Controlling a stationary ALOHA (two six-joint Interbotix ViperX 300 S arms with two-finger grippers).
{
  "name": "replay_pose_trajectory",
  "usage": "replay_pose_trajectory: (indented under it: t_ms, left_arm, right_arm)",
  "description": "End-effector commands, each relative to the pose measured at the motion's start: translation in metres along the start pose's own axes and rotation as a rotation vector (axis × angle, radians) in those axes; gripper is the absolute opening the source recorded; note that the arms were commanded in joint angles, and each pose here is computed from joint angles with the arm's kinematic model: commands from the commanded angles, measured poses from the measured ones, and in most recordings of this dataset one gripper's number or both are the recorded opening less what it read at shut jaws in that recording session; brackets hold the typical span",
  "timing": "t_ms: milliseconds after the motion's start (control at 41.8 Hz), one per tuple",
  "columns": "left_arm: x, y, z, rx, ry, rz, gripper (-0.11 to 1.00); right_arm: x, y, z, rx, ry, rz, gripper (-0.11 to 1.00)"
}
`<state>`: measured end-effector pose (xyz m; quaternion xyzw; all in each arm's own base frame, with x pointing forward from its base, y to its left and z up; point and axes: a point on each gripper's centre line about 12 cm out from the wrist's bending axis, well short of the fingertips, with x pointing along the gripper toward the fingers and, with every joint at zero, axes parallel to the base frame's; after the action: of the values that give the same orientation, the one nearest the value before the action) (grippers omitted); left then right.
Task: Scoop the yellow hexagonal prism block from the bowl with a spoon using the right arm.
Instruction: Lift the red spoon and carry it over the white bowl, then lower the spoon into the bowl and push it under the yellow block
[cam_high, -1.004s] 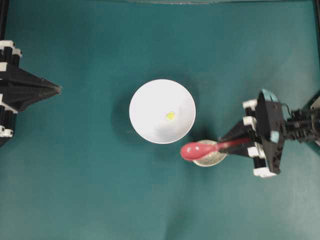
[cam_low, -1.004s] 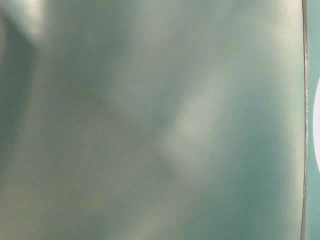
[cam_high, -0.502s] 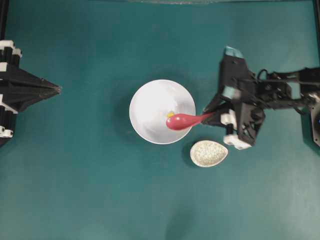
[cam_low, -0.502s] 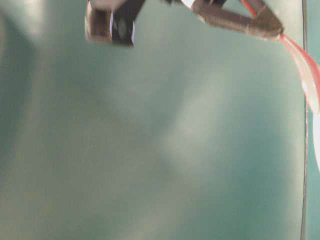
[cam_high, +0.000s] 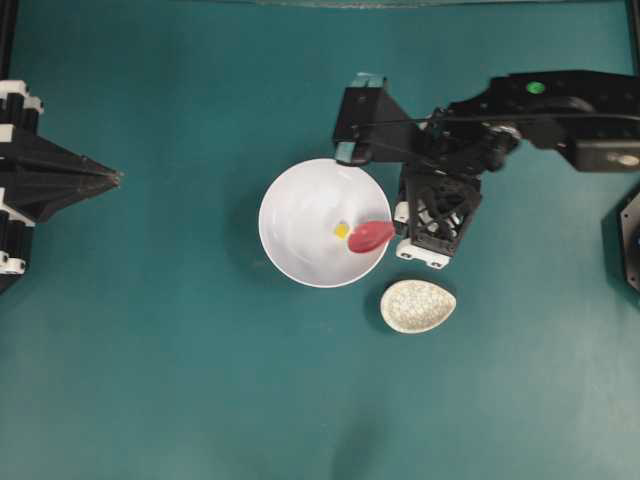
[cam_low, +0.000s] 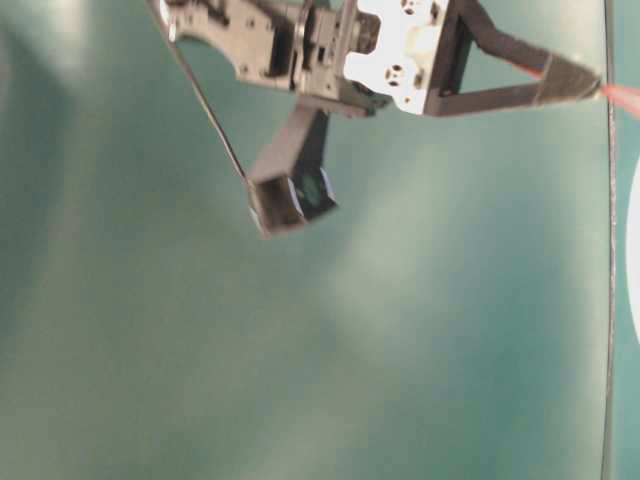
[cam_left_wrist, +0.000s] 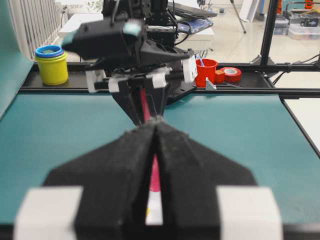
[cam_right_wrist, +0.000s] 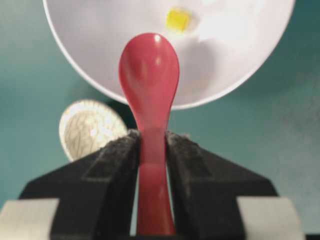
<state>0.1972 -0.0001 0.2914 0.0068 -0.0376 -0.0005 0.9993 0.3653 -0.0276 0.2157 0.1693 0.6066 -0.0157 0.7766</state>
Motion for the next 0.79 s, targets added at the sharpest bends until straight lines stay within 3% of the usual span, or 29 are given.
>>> replay_pose_trajectory:
  t_ms: [0, 765]
  left_arm:
    - [0.003, 0.000, 0.011, 0.002, -0.029, 0.000, 0.00]
    - [0.003, 0.000, 0.011, 0.002, -0.031, 0.001, 0.00]
  right_arm:
    - [-0.015, 0.004, 0.010, 0.000, -0.006, 0.005, 0.24]
    - [0.006, -0.004, 0.022, 0.040, 0.026, -0.036, 0.24]
